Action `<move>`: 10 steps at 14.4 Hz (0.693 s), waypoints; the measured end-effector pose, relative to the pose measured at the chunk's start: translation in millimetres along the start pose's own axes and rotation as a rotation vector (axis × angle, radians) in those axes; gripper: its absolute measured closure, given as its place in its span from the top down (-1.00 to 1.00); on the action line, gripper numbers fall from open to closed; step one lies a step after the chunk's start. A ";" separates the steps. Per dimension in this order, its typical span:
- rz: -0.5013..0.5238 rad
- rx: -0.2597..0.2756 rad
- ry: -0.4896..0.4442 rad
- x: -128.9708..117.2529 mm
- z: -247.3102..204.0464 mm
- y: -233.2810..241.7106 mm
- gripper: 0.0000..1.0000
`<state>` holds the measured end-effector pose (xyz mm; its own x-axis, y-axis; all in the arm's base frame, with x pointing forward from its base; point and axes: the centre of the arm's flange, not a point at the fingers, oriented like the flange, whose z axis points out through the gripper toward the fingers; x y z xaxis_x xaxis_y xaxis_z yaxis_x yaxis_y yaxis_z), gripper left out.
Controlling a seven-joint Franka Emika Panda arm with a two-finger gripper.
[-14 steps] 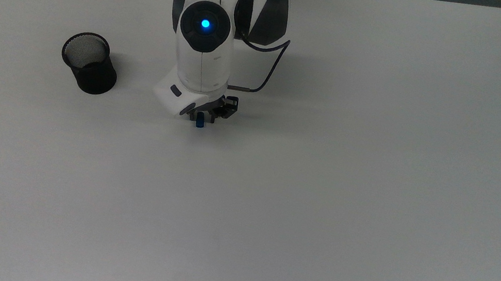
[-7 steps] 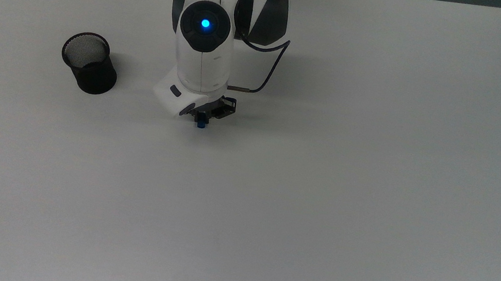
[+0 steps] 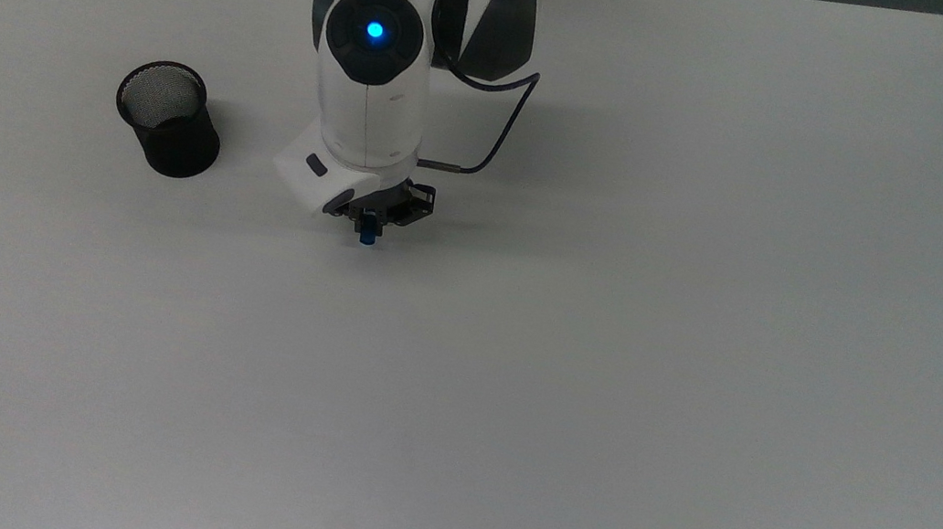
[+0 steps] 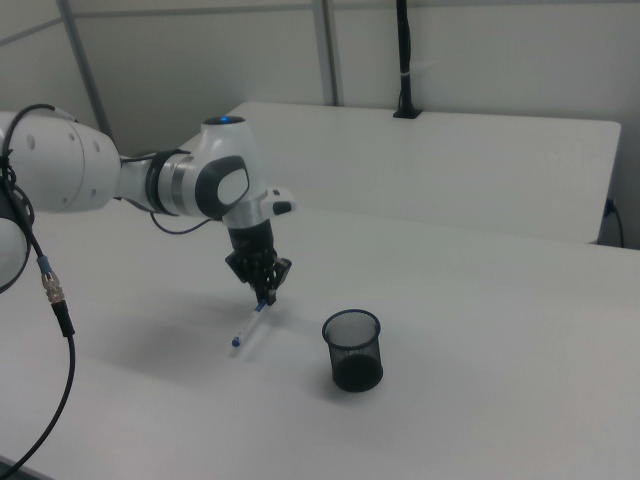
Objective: Insert the marker
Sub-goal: 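Carry the marker over the black mesh pen cup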
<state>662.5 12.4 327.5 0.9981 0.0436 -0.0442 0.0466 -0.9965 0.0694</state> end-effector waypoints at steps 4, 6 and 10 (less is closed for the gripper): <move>0.051 -0.002 0.019 -0.6 -49.4 35.4 -0.63; 0.088 0.000 0.059 -4.1 -84.5 64.5 -0.63; 0.113 0.022 0.165 -31.9 -156.0 139.6 -0.63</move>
<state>643.5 -117.0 494.1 0.9901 -0.0598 0.1270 -0.0656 -0.9969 0.0424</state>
